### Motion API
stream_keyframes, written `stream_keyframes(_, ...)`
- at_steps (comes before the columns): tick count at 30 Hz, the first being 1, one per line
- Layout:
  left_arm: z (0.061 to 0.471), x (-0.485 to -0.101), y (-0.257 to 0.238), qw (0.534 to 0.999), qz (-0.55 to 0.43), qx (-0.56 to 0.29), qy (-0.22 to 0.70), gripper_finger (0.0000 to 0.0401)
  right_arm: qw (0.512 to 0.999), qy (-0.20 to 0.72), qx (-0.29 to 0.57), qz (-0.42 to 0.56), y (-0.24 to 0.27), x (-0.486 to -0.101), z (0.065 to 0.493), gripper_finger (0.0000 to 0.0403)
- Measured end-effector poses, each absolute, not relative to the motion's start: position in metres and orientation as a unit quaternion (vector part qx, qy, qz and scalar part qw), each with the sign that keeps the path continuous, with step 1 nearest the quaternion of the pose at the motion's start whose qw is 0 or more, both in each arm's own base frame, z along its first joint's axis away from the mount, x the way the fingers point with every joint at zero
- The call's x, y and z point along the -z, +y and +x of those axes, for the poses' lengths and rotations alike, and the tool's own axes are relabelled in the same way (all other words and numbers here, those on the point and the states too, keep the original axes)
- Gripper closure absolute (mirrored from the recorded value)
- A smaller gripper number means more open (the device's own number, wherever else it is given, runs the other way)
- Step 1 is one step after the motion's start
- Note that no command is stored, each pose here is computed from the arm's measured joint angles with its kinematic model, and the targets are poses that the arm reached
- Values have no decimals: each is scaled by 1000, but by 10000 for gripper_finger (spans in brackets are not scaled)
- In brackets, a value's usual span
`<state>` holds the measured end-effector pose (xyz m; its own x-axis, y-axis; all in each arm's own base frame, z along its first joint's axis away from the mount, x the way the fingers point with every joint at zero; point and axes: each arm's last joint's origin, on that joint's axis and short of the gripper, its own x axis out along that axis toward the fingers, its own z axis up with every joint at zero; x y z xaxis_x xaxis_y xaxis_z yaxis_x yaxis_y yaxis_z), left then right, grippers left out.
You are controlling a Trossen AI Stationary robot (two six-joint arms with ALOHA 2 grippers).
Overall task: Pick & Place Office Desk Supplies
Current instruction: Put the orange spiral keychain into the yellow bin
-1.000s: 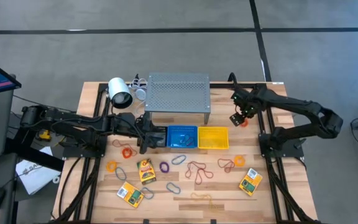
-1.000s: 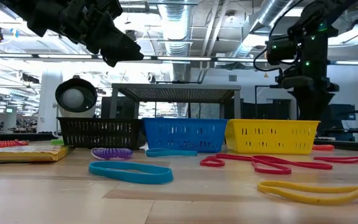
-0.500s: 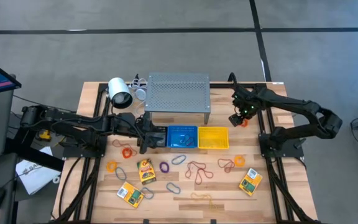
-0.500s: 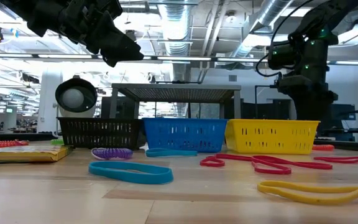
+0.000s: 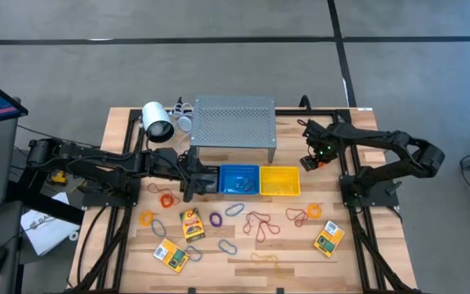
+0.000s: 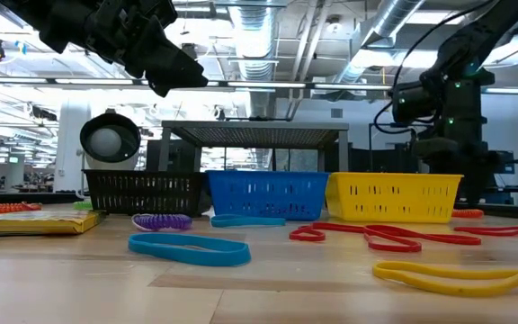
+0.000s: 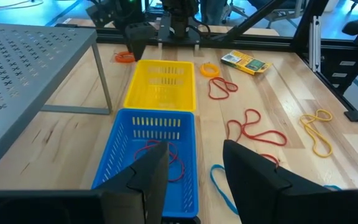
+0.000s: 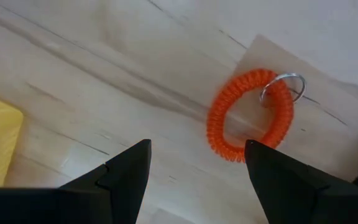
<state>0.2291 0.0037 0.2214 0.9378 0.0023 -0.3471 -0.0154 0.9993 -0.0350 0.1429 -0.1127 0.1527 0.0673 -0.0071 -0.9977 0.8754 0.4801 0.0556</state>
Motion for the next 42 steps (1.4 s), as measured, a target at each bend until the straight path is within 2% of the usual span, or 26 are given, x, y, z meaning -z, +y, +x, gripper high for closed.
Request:
stream_keyframes(9, 229, -221, 4, 984, -20, -5, 176, 252, 642, 567, 361, 369, -110, -153, 151, 148)
stream_keyframes(42, 229, -221, 3, 984, -24, -5, 176, 252, 630, 543, 386, 398, -110, -150, 151, 148)
